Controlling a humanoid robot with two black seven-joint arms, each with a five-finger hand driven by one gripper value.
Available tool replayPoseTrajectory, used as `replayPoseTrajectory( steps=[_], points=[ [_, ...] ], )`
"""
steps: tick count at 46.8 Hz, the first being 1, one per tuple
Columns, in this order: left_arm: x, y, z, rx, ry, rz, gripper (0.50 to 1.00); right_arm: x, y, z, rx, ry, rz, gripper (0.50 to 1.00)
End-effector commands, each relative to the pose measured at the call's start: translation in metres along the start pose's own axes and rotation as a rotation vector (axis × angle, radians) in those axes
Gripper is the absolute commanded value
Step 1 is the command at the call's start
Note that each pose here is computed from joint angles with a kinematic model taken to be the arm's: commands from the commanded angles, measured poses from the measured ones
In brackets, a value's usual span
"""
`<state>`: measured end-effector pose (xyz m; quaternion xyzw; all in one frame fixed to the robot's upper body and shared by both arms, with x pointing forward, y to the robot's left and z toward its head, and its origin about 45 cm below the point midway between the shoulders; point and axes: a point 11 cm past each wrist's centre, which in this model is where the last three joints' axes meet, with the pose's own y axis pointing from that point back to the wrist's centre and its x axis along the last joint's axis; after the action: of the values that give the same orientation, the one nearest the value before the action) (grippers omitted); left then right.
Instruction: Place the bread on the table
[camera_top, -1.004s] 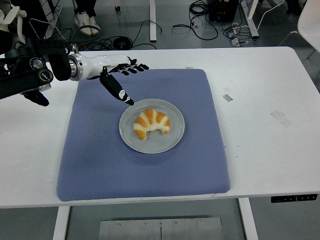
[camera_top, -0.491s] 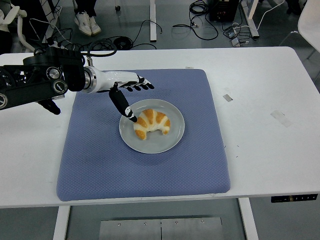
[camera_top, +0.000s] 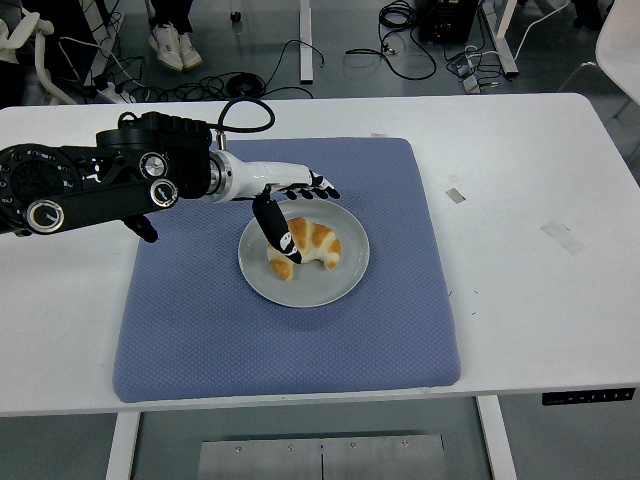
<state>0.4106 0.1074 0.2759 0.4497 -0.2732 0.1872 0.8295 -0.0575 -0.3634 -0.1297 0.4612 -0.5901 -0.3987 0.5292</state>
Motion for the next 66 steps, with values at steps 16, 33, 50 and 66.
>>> replayPoseTrajectory(
  steps=[16, 33, 50, 66],
  points=[
    [-0.003, -0.005, -0.002, 0.012, -0.031, 0.002, 0.907, 0.0, 0.0, 0.0, 0.0, 0.001, 0.0, 1.0],
    [-0.006, -0.007, -0.006, 0.018, -0.023, -0.001, 0.908, 0.0, 0.0, 0.0, 0.0, 0.0, 0.0, 1.0],
    [-0.011, -0.013, -0.007, 0.023, -0.035, -0.004, 0.905, 0.0, 0.0, 0.0, 0.0, 0.0, 0.0, 1.0],
    [-0.013, -0.018, -0.004, 0.017, -0.049, -0.004, 0.784, 0.0, 0.0, 0.0, 0.0, 0.0, 0.0, 1.0]
  ],
)
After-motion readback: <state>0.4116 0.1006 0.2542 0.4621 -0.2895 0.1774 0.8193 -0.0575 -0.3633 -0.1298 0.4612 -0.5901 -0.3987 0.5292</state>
